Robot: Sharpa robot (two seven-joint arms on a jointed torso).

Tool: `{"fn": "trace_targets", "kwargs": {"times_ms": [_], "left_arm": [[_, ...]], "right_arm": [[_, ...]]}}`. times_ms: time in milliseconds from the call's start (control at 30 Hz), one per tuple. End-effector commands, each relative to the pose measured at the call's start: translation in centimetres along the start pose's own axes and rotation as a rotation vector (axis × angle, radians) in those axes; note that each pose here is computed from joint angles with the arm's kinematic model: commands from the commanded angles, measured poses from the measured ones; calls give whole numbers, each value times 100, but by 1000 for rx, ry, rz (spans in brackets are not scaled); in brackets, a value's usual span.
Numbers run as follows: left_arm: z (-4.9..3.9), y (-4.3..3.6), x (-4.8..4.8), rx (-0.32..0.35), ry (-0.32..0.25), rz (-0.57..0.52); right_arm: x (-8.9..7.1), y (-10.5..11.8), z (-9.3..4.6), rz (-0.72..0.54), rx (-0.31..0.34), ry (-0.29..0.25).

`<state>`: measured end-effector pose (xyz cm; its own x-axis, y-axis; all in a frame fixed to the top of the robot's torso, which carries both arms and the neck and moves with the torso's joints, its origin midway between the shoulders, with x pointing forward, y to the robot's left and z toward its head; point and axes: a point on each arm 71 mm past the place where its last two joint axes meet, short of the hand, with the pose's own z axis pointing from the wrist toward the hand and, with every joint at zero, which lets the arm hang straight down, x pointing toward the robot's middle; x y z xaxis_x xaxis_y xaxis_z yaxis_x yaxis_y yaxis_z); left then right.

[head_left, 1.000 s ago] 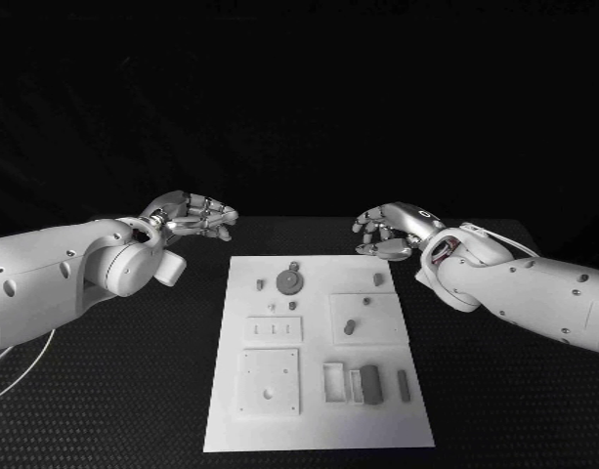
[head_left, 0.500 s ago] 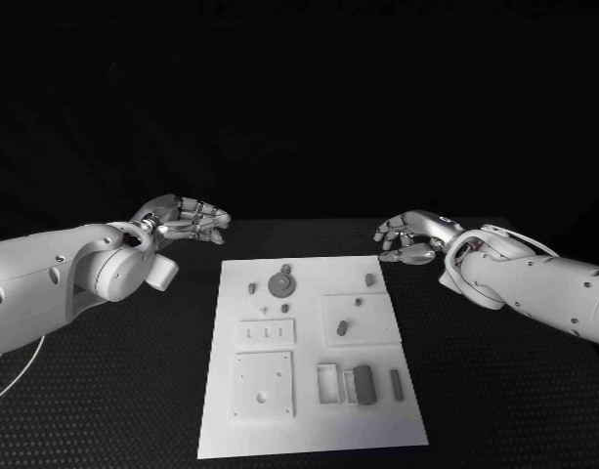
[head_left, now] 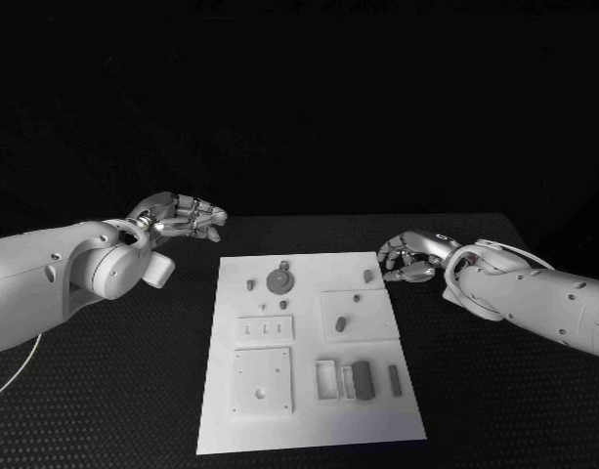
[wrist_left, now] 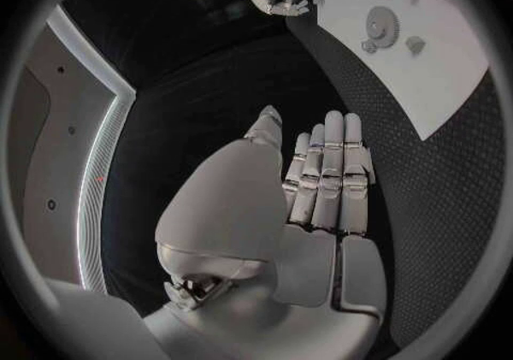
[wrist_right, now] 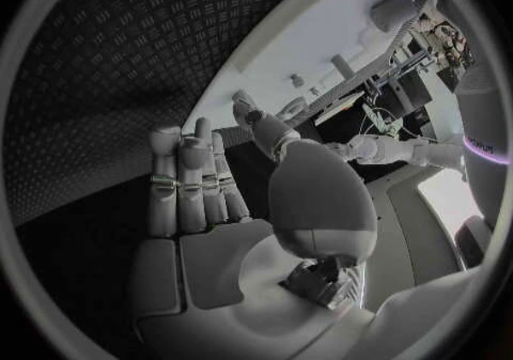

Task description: Assemble the parts on the task board

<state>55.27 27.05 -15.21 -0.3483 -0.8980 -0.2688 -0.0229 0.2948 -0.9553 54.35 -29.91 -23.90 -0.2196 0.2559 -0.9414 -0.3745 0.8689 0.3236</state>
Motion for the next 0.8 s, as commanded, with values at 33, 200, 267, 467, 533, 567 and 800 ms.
{"fn": "trace_targets", "kwargs": {"times_ms": [33,200,267,467,533,567,800], "left_arm": [[5,-16,27,15,19,-2],[9,-18,34,15,21,-2],[11,-19,37,15,22,-2],[13,-20,41,15,23,-2],[12,-21,44,16,25,-2],[11,-21,46,16,25,-2],[13,-27,70,17,32,-3]], "right_arm": [[64,38,5,-12,-28,44],[153,98,26,-4,-42,53],[172,114,35,-3,-44,51],[209,148,68,-4,-44,42],[227,161,79,-4,-44,39],[238,170,84,-3,-45,38],[263,211,117,-4,-48,34]]}}
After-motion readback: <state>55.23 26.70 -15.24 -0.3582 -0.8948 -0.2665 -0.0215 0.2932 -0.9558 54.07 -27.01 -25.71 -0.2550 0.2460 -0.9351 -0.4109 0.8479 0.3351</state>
